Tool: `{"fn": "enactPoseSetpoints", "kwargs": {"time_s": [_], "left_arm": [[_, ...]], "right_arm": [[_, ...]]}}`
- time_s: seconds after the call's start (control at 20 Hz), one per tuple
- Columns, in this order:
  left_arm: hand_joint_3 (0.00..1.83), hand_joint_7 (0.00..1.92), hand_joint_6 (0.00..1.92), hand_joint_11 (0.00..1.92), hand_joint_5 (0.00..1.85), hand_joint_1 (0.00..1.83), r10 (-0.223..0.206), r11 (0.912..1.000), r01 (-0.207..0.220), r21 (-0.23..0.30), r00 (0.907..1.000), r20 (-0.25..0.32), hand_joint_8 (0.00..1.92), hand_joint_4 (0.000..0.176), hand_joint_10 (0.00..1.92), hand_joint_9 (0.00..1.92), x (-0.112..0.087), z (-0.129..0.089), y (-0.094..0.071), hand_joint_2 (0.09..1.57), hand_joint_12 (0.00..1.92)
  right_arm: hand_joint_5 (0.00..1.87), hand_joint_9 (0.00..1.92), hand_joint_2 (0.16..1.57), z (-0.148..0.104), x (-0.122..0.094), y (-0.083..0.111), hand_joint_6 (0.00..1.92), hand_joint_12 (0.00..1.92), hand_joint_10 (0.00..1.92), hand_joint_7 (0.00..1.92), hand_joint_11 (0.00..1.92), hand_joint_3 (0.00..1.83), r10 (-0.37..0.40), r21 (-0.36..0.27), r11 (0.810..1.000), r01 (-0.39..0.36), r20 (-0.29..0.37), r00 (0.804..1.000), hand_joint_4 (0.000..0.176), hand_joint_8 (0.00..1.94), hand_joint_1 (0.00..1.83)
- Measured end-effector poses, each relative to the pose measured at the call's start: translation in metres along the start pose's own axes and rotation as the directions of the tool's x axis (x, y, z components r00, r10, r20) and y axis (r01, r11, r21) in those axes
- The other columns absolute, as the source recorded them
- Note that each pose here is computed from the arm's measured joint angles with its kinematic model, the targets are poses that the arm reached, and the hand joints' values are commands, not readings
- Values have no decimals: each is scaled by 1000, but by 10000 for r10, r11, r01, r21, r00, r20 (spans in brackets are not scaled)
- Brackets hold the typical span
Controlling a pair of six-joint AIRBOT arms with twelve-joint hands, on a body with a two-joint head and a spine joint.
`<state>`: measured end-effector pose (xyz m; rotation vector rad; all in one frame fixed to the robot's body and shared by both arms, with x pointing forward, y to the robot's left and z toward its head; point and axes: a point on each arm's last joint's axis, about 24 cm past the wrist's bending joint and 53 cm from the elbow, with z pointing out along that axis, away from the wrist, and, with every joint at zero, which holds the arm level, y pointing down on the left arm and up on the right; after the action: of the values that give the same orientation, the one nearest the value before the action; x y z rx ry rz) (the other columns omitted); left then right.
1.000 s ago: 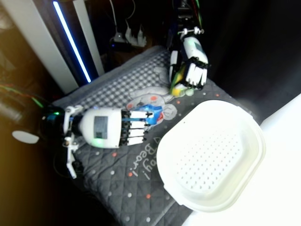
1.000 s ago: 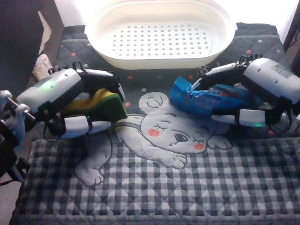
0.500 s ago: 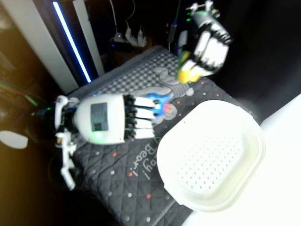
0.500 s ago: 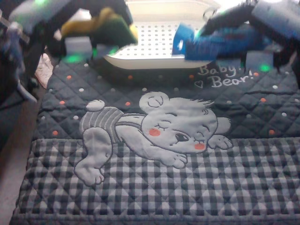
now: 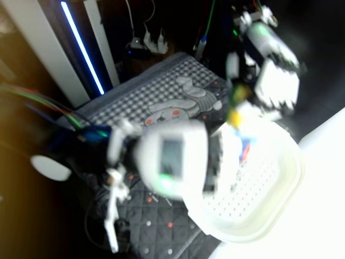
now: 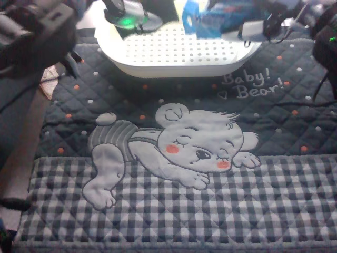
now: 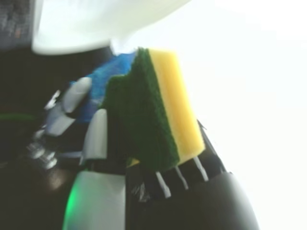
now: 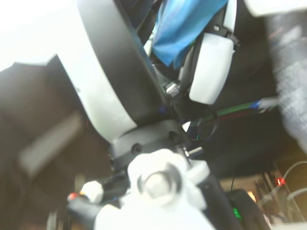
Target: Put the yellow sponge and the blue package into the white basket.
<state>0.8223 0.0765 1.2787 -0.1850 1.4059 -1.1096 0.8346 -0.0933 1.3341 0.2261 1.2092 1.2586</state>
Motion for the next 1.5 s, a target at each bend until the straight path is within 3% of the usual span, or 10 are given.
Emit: {"fn": "enactPoseSetpoints", "kwargs": {"time_s": [0.05,0.1,0.15,0.25,0.3,0.35,0.45,0.65,1.25,1.5], "left_arm": [[3,981,1086,518,897,1236,-155,9998,152,-159,9997,-187,994,4,657,844,10,2,5,1133,1190],[0,808,438,310,788,1172,-175,9996,163,-239,9986,-504,388,0,305,807,25,5,4,1083,1239],[0,576,126,63,594,1130,-152,9997,138,-206,9977,-659,105,0,98,561,33,7,1,1033,1139],[0,224,4,2,229,855,-129,9998,119,-166,9981,-600,6,83,8,226,29,5,1,907,609],[0,89,2,0,101,754,-92,9999,84,-151,9987,-511,7,128,8,97,23,3,2,854,272],[0,61,4,0,63,698,-83,9999,81,-66,9994,-332,3,163,5,59,13,-2,2,819,54],[9,61,9,1,72,759,-172,9994,174,311,9998,-74,4,141,4,52,4,-12,-4,843,2],[12,32,9,1,90,859,-397,9961,440,764,9976,-567,0,176,0,6,29,-54,-5,892,0],[4,0,0,0,16,824,-733,9899,718,1220,9973,80,0,176,0,0,13,-228,-2,879,0],[0,22,7,92,25,830,-895,9916,852,973,9951,410,6,134,12,37,11,-267,0,850,46]], "right_arm": [[1143,1180,1016,4,6,-5,502,759,963,1326,1096,0,-13,174,9998,14,-57,10000,0,275,1401],[1120,1144,1028,7,14,-8,548,832,1006,1277,978,0,-33,347,9994,40,-201,9998,0,370,1394],[972,954,1106,8,19,-8,935,812,461,1034,735,15,-139,333,9993,151,-343,9993,0,134,1196],[303,258,998,8,26,-3,85,632,24,209,143,0,-239,202,9995,250,-526,9983,151,4,783],[213,119,926,8,28,-1,18,539,4,112,28,0,-199,180,9996,210,-551,9983,171,1,653],[180,50,921,7,29,4,5,391,3,89,5,0,-99,44,9999,101,-557,9984,175,3,568],[197,54,946,3,29,19,3,484,4,116,0,2,25,-417,9991,-48,-556,9985,176,3,612],[207,46,950,-25,22,50,4,261,15,159,0,0,-152,-1339,9910,32,-887,9959,176,2,593],[268,129,975,-173,20,21,5,228,8,247,42,11,1238,-1482,9792,-1388,-1063,9866,160,9,776],[279,183,986,-205,21,20,3,207,18,233,46,6,1561,-1381,9756,-1705,-1092,9817,175,4,740]]}}
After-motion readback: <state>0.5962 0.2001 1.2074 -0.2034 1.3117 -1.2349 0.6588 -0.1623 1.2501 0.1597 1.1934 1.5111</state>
